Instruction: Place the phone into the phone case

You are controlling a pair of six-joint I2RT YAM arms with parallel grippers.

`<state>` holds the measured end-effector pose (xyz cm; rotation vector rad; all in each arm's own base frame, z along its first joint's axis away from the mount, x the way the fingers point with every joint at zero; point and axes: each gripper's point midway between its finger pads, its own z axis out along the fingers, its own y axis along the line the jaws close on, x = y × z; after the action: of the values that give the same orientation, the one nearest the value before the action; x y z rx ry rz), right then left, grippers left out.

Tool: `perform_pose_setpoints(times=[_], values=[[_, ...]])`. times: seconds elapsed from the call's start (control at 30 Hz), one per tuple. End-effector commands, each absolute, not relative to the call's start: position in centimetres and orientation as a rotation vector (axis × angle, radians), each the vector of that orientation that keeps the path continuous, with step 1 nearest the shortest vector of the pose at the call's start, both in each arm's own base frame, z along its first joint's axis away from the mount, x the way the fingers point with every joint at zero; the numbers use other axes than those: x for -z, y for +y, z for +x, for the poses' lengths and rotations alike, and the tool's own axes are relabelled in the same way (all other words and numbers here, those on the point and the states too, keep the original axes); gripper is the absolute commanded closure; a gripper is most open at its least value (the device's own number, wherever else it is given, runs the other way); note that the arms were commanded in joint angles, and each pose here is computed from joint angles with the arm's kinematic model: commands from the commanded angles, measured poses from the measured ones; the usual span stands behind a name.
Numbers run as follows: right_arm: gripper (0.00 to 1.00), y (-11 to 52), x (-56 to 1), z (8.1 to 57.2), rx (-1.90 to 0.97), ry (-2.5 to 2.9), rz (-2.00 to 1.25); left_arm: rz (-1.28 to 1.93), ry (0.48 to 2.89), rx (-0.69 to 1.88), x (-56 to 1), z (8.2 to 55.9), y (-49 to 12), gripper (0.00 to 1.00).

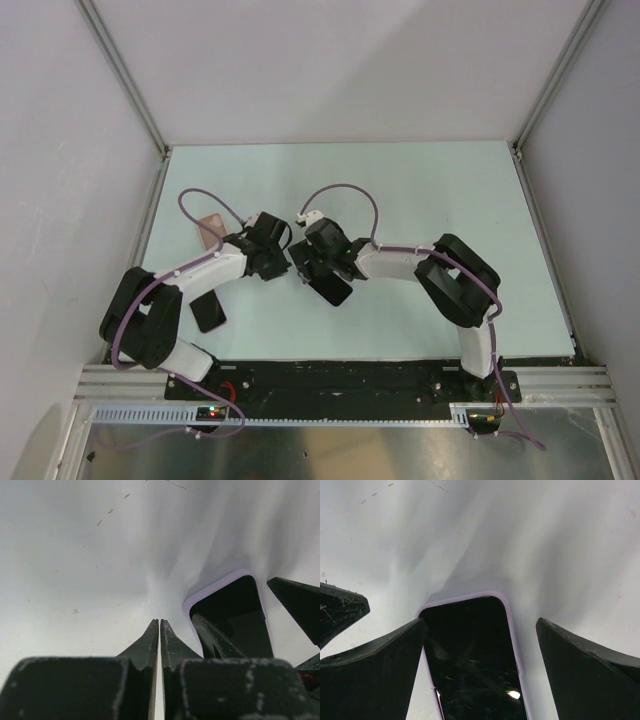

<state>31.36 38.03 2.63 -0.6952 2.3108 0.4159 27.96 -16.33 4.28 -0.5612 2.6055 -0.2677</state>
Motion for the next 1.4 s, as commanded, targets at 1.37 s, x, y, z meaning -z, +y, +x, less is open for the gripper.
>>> perform_pose_setpoints(times=[1.37], values=[[0.01,30.6,2.5,24.7,-0.106,2.457,-0.86,-0.573,2.503,0.379,-7.8,29.2,-15.5,0.7]])
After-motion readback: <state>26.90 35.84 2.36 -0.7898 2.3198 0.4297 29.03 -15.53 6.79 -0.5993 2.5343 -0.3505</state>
